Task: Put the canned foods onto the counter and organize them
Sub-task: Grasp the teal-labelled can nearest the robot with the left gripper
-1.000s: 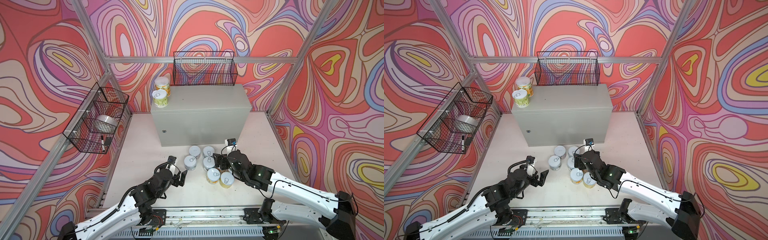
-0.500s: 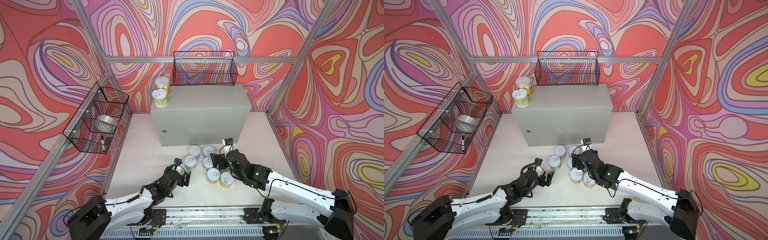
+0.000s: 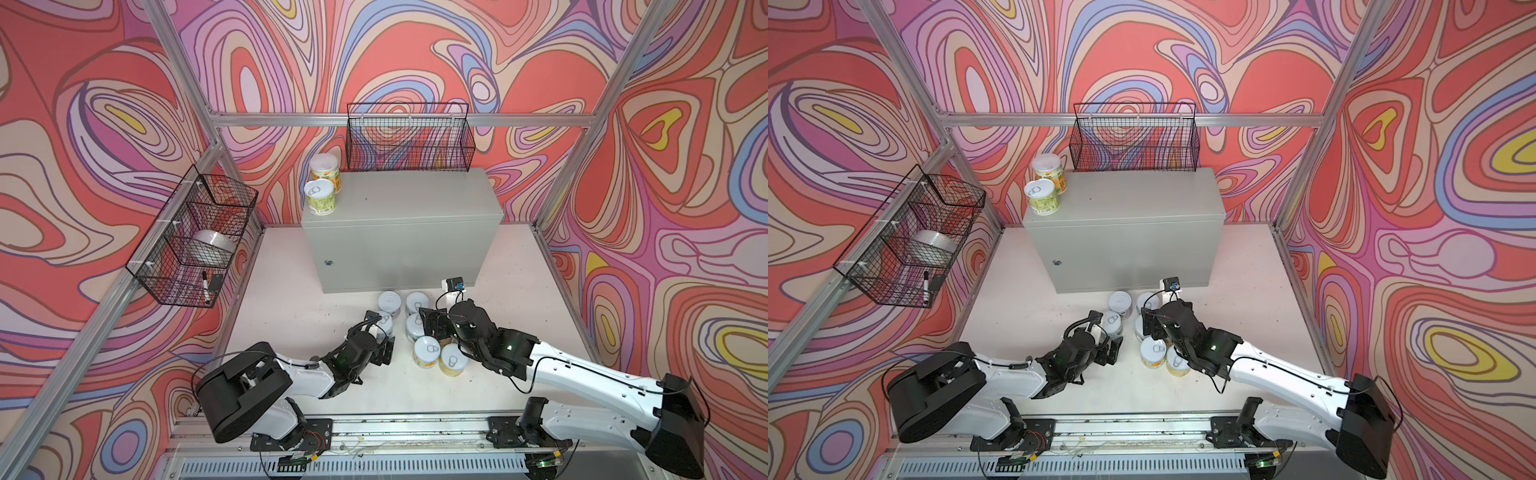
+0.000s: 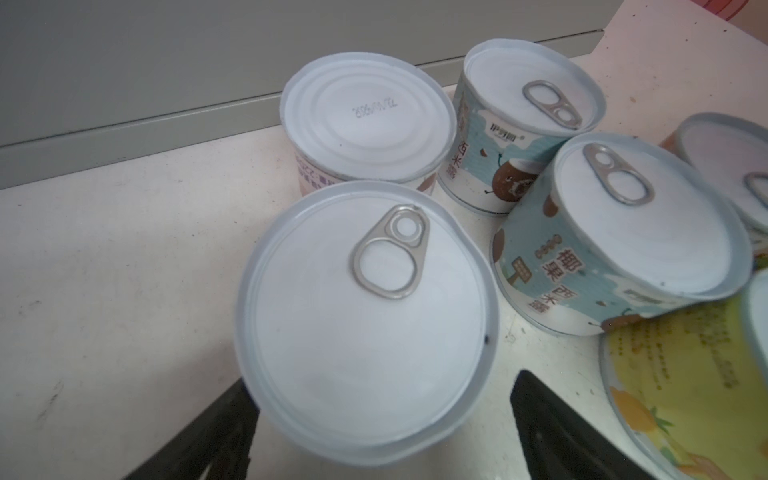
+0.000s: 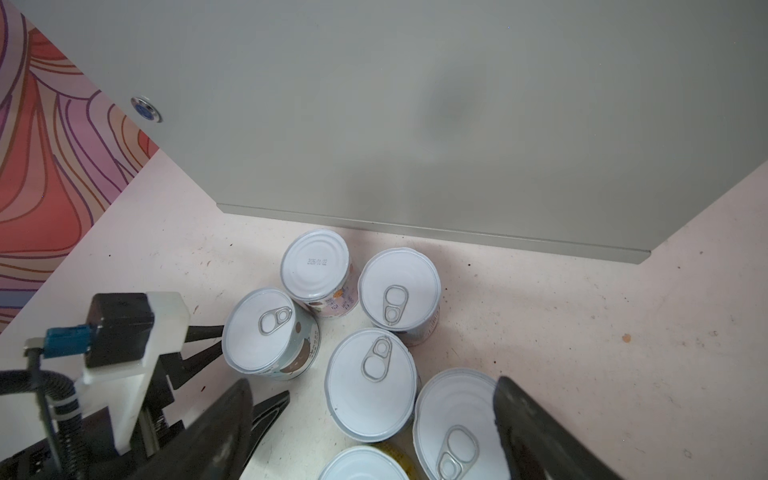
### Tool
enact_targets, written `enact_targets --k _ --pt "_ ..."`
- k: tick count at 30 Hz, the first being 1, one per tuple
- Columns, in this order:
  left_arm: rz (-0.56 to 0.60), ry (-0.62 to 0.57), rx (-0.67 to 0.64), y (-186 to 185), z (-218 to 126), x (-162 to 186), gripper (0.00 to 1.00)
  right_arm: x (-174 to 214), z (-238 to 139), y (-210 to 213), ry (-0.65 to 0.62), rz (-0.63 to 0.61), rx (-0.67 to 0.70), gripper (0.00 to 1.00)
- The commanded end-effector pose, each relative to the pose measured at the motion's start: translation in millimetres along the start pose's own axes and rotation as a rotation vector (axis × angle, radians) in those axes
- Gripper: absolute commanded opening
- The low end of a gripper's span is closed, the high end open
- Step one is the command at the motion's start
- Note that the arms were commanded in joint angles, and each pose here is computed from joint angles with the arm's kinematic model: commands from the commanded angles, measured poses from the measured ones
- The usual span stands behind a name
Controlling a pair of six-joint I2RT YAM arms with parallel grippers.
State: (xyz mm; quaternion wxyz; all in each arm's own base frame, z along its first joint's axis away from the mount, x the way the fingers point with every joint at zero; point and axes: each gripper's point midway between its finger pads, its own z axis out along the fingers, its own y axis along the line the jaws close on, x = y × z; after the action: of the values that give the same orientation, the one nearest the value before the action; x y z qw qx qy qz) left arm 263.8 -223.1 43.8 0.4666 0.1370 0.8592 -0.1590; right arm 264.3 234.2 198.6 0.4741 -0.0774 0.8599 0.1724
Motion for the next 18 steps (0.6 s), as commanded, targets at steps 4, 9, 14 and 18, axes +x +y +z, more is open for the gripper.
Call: enact_targets --k 4,9,14,18 --pt "-0.081 -0.104 0.032 -2 14 -30 0.93 2 0 -1 0.003 0.003 0.011 0.93" --pt "-0.102 -0.099 0.036 2 23 -31 0.88 3 1 -2 0.006 -0.001 0.016 0.93" --pt "-0.108 -0.085 0.034 4 31 -28 0.84 3 2 -2 0.005 0.0 0.016 0.93" --pt "-0.114 -0.076 0.033 6 35 -24 0.81 5 3 -2 0.011 -0.002 0.019 0.93"
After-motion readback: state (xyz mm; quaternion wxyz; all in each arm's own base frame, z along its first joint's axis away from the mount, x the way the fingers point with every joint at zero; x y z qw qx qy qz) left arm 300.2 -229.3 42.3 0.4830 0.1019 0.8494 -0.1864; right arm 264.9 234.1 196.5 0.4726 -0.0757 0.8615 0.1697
